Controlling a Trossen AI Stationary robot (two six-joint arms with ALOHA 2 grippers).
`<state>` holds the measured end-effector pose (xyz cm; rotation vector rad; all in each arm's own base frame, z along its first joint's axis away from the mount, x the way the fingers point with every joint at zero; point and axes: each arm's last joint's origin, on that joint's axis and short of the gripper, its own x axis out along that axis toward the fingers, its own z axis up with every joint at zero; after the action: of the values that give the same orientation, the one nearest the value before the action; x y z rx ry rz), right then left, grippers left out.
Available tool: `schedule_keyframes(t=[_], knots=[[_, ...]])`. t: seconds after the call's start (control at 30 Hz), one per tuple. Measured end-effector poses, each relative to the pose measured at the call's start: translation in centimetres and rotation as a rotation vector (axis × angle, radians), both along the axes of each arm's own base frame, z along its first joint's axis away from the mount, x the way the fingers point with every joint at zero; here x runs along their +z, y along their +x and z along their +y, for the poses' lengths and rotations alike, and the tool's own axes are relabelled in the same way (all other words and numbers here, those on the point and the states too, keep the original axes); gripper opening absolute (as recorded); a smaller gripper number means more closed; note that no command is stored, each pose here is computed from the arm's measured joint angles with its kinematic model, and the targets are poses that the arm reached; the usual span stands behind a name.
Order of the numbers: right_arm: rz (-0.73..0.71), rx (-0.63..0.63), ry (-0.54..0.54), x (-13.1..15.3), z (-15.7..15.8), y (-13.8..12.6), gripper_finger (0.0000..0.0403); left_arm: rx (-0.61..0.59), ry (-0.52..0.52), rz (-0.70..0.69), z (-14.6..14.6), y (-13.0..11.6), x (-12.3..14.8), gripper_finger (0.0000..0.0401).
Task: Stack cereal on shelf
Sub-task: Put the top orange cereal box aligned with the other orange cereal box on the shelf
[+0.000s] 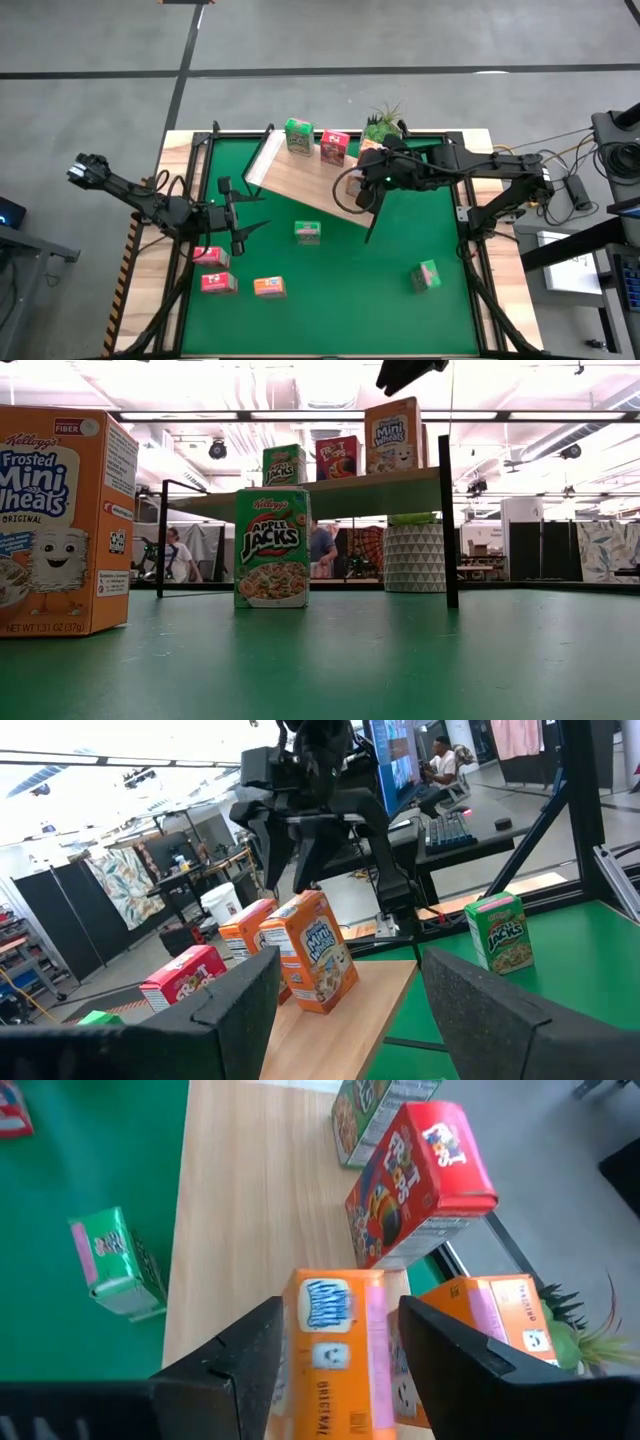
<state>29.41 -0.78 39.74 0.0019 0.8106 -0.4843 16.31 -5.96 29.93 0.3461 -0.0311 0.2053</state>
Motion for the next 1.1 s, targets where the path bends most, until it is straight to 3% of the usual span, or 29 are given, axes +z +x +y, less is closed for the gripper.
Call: schedule_keyframes(t=[0.27, 0.47, 0.6, 1.1], knots=[[0.006, 0.015, 0.01, -0.1, 0.0, 0.0, 0.0096, 0.0, -0.003, -0.001, 0.0, 0.0, 0.0, 0.0227], [0.033, 0.185, 0.141, -0.3, 0.7, 0.1, 0.002, 0.0, -0.001, 0.005, 0.0, 0.0, -0.1, 0.0227], [0.092, 0.189, 0.172, -1.0, 0.9, 0.0, 0.001, 0.0, -0.001, 0.005, 0.0, 0.0, -0.1, 0.0227], [0.167, 0.097, 0.115, -1.7, 0.6, -0.5, 0.0009, 0.0, -0.001, 0.004, 0.0, 0.0, -0.1, 0.0227]])
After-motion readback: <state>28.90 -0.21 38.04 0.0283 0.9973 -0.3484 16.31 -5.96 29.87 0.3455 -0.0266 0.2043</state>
